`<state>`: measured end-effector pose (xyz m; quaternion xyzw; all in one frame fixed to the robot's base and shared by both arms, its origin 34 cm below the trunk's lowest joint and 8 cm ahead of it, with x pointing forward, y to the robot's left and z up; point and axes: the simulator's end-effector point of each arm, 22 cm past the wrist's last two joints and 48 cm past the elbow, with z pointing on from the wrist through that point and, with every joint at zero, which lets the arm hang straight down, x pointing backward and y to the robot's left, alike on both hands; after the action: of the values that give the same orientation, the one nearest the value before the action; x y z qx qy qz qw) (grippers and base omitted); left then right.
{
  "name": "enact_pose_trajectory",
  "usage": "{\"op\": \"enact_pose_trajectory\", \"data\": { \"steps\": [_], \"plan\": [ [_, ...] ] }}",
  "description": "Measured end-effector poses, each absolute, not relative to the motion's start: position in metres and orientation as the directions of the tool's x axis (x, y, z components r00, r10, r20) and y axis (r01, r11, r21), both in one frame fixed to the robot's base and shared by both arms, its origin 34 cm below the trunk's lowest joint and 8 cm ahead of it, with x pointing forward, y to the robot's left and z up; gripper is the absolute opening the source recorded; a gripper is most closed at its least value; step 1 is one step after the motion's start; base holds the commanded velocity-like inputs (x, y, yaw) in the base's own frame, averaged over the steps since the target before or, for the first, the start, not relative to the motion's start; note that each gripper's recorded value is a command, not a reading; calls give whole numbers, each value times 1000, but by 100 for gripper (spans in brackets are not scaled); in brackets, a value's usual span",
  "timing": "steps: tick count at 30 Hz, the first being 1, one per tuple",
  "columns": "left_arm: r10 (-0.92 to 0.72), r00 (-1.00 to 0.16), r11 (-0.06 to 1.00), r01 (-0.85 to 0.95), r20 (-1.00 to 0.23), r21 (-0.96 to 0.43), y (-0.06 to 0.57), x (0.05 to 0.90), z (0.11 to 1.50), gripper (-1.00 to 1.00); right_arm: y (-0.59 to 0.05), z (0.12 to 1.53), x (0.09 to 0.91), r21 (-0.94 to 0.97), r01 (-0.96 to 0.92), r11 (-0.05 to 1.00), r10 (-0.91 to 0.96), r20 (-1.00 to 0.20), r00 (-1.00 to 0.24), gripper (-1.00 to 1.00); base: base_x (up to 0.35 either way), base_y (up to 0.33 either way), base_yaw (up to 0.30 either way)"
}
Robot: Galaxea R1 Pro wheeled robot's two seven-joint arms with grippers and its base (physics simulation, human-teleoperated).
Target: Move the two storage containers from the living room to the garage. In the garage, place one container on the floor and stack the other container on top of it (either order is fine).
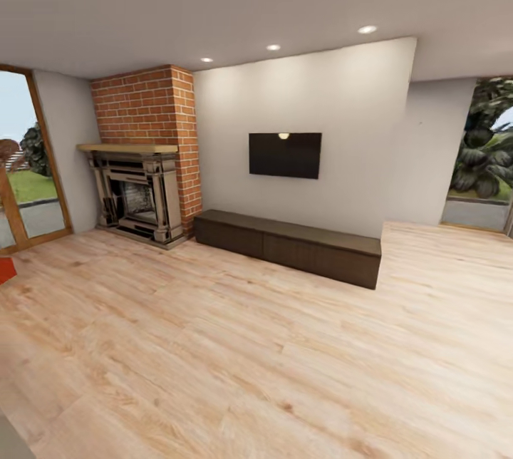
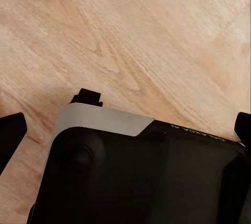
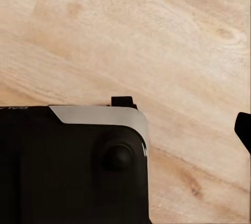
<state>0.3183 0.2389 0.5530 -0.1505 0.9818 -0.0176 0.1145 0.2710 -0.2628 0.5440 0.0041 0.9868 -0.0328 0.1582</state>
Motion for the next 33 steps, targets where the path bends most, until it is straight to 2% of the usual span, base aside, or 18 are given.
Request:
{"op": "enact_pose_trajectory", "data": {
  "steps": [33],
  "plan": [
    [-300,-928,954,-292,-219,-69,239,318,553,100,-263,544,271,-64,16,998,-5,-313,-950,100,332,0,281]
  ]
}}
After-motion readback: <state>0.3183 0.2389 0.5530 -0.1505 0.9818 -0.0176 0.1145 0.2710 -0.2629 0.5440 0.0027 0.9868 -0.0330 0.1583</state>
